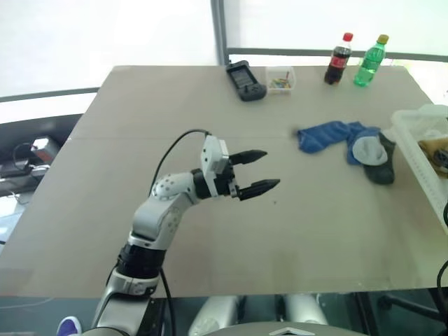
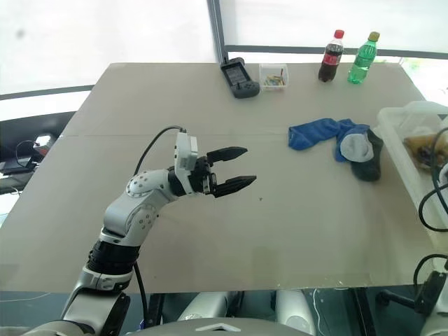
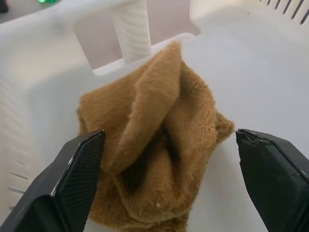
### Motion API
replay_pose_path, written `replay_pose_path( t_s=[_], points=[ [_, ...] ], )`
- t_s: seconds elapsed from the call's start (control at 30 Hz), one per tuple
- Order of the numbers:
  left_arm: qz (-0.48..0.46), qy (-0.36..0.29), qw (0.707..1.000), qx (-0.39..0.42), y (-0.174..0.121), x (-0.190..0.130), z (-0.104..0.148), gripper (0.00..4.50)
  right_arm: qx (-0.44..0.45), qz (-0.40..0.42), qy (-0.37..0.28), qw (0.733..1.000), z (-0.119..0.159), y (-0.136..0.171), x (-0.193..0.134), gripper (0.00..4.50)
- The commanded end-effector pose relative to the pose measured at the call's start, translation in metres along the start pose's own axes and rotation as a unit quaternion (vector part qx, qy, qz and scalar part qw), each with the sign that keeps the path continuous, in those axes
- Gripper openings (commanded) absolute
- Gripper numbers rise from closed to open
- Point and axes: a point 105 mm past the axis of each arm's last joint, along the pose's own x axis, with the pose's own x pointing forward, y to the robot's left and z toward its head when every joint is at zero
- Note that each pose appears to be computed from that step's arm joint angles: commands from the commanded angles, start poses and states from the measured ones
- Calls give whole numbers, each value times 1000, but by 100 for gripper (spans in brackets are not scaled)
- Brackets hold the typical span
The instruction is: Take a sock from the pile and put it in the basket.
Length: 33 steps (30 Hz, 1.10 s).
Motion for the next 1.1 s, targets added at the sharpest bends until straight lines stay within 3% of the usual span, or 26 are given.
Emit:
replay_pose_path(
  t_s=[0.03, 0.23, 0.37, 0.53, 0.83, 1.0, 1.1],
  points=[
    [-3, -14, 1000, 13, 2, -2, 10, 413, -25, 6, -84, 996, 32, 5, -24, 444],
    [49, 2, 999, 5, 17, -16, 5, 413, -115, 87, -187, 972, 49, 46, -60, 444],
    [79, 19, 997, 10, 22, -29, 2, 413, -206, 29, -194, 959, 39, 38, -61, 444],
    [85, 23, 996, 10, 19, -36, 3, 413, -229, 41, -200, 952, 27, 60, -52, 444],
    [81, 22, 996, 7, 17, -33, 2, 413, -224, -10, -179, 958, 26, 40, -24, 444],
    [87, 20, 996, 10, 18, -35, 3, 413, -280, 20, -190, 941, 28, 58, -24, 444],
    [91, 17, 996, 10, 17, -38, 4, 413, -268, 94, -223, 933, 33, 83, -39, 444]
  ],
)
